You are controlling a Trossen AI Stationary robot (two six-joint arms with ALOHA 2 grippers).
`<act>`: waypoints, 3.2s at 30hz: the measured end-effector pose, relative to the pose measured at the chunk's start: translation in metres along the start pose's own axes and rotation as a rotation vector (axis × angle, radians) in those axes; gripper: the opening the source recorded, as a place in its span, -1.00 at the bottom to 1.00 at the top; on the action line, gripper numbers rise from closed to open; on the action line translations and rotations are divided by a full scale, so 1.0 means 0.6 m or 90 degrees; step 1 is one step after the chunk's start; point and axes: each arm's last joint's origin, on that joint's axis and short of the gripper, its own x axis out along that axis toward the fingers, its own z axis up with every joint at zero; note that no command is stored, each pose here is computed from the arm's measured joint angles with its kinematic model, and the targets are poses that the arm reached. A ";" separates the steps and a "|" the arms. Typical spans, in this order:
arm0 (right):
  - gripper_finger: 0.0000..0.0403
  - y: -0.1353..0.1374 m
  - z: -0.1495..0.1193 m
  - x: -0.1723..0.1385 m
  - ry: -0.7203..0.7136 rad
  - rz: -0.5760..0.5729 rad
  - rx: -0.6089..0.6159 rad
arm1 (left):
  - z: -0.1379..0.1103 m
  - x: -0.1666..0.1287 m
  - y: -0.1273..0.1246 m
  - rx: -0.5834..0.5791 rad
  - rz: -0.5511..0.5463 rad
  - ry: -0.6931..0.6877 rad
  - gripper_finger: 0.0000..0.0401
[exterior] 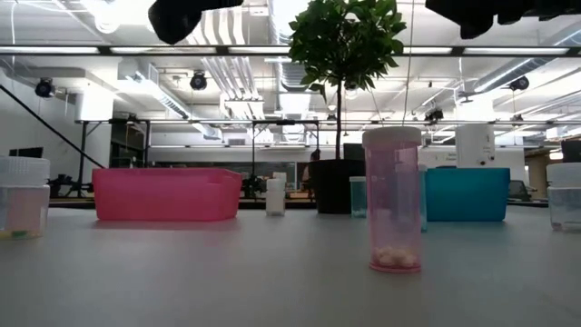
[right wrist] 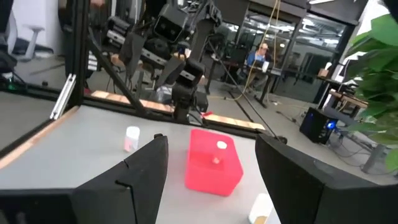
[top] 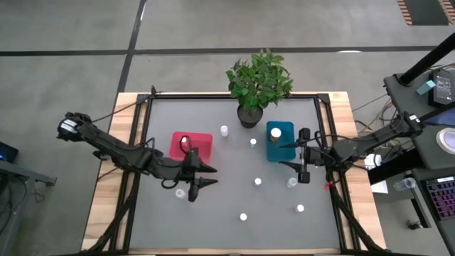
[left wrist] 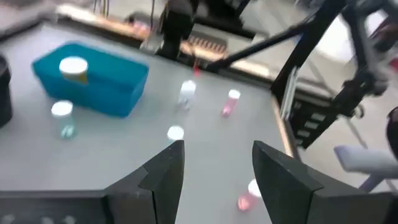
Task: Pick and place medicine bottles into bin by pill shape (circle, oval)
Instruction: Put the large transparent pill bottle into the blue bin
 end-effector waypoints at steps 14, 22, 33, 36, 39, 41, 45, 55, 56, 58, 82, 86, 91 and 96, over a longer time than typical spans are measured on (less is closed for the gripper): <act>0.13 0.011 0.006 0.032 0.051 -0.019 0.095 | -0.021 -0.031 -0.027 -0.112 0.066 0.442 -0.15; 0.13 0.029 0.047 0.108 0.120 -0.026 0.050 | -0.078 -0.094 -0.053 -0.211 0.155 0.686 -0.15; 0.13 0.056 0.077 0.213 0.197 -0.016 -0.043 | -0.146 -0.117 -0.048 -0.061 0.236 0.648 -0.15; 0.13 0.061 0.081 0.229 0.225 -0.009 -0.057 | -0.168 -0.117 -0.038 -0.032 0.256 0.633 -0.15; 0.13 0.064 0.083 0.236 0.249 -0.004 -0.066 | -0.191 -0.112 -0.025 -0.018 0.273 0.605 -0.15; 0.13 0.064 0.085 0.238 0.255 -0.004 -0.066 | -0.204 -0.106 -0.019 -0.025 0.278 0.572 -0.15; 0.13 0.064 0.086 0.238 0.262 -0.002 -0.069 | -0.223 -0.097 -0.013 -0.023 0.251 0.540 -0.15; 0.13 0.064 0.070 0.229 0.276 -0.005 -0.051 | -0.245 -0.082 -0.006 0.029 0.199 0.483 0.00; 0.13 0.064 0.069 0.229 0.277 -0.005 -0.048 | -0.250 -0.080 -0.003 0.032 0.192 0.479 0.00; 0.13 0.065 0.068 0.229 0.278 -0.005 -0.048 | -0.262 -0.075 0.000 0.026 0.179 0.469 0.00; 0.13 0.064 0.068 0.229 0.279 -0.008 -0.044 | -0.315 -0.022 -0.004 0.044 0.171 0.350 -0.39; 0.13 0.064 0.068 0.229 0.279 -0.007 -0.048 | -0.301 -0.014 -0.001 0.035 0.200 0.303 -0.40; 0.13 0.064 0.068 0.229 0.279 -0.006 -0.051 | -0.267 0.011 0.003 -0.004 0.220 0.272 -0.40; 0.13 0.064 0.068 0.229 0.279 -0.005 -0.057 | -0.223 0.039 0.010 0.010 0.229 0.244 -0.39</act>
